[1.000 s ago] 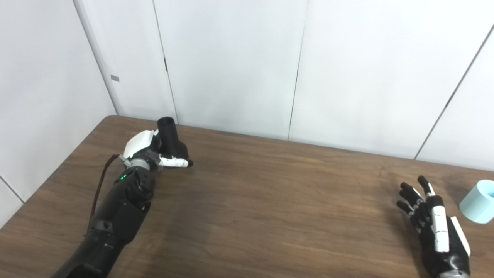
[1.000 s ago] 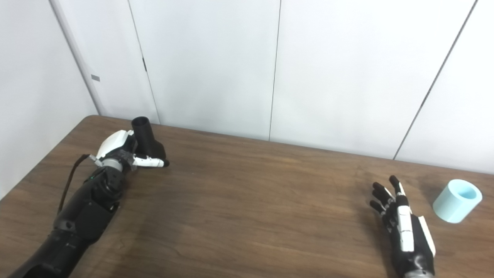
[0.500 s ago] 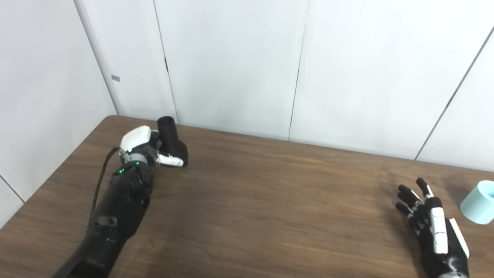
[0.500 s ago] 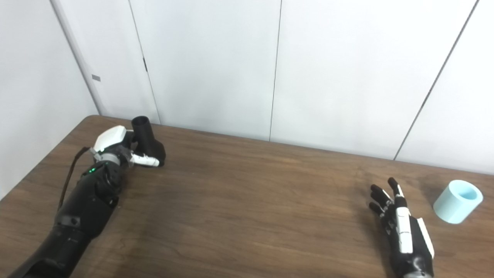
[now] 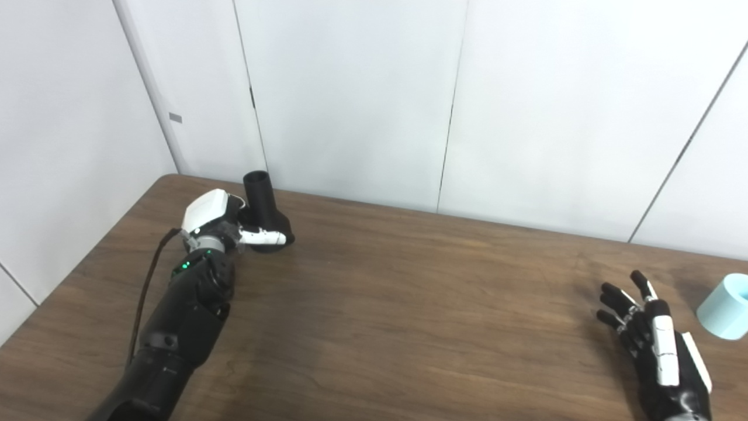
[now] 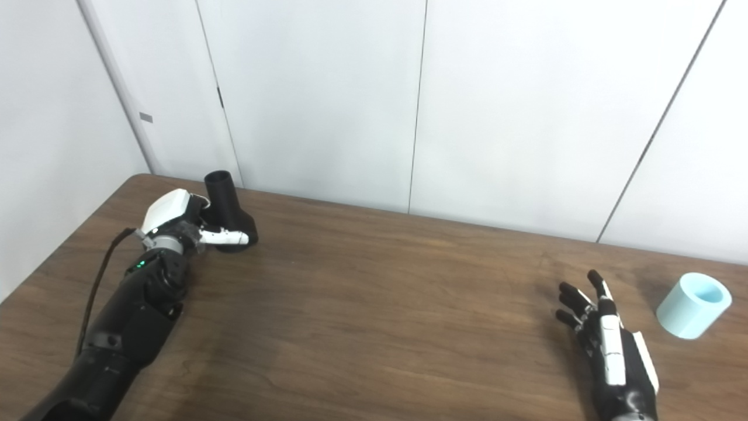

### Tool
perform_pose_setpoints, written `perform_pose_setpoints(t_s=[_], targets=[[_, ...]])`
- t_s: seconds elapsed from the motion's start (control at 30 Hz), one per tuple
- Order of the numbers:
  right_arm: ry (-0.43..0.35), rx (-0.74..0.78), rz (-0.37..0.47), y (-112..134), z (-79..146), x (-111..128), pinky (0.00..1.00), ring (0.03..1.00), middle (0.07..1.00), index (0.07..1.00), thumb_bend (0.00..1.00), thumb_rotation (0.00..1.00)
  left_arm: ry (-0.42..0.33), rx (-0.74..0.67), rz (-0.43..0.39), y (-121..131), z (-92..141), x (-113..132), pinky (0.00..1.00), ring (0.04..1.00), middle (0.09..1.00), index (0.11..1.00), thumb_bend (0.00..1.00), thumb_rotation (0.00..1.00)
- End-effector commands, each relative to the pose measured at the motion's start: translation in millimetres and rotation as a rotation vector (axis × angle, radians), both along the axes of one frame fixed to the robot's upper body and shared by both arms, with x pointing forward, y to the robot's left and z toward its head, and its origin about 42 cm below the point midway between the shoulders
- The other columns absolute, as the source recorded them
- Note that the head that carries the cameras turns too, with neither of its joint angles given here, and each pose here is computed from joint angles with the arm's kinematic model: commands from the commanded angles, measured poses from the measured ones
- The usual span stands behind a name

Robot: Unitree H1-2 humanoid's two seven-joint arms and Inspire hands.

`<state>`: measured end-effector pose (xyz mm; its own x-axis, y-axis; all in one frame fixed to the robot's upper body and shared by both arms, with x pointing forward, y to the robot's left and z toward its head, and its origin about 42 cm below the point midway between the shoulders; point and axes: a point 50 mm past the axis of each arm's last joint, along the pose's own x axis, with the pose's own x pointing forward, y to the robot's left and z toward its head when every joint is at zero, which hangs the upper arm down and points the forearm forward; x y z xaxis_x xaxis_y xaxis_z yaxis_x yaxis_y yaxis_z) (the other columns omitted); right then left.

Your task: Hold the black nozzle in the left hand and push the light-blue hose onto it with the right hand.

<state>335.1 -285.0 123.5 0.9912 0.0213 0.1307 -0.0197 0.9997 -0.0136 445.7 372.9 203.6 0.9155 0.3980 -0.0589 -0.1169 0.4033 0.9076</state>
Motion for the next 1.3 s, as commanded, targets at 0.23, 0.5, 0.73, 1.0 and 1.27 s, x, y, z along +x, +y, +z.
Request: perform_pose_setpoints(t_s=[0.23,0.5,0.73,1.0,1.27], targets=[[-0.060,-0.017,-0.005,-3.9,13.5,2.0,0.83,0.872,0.840,0.961,0.42,1.00,-0.088,0.037,-0.043,-8.5,15.6,3.8,0.65,0.682,0.650,0.482,0.52,0.05],[-0.067,-0.006,-0.014,-1.5,15.2,3.0,0.78,0.850,0.823,0.953,0.40,1.00,-0.093,0.088,-0.076,-17.4,11.2,-2.0,0.62,0.655,0.632,0.483,0.52,0.04],[-0.068,-0.009,-0.006,2.1,17.9,0.8,0.80,0.861,0.836,0.942,0.41,1.00,-0.107,0.148,-0.152,-41.1,7.9,-18.8,0.56,0.630,0.607,0.484,0.52,0.04],[-0.083,0.018,-0.013,6.9,23.5,-1.5,0.79,0.846,0.819,0.930,0.42,1.00,-0.136,0.197,-0.285,-76.9,9.6,-43.8,0.42,0.545,0.545,0.460,0.51,0.00],[-0.118,0.010,-0.006,-3.0,48.8,-3.6,0.84,0.879,0.839,0.928,0.38,1.00,-0.158,0.163,-0.451,-126.3,-2.4,-77.4,0.33,0.430,0.434,0.488,0.52,0.00]])
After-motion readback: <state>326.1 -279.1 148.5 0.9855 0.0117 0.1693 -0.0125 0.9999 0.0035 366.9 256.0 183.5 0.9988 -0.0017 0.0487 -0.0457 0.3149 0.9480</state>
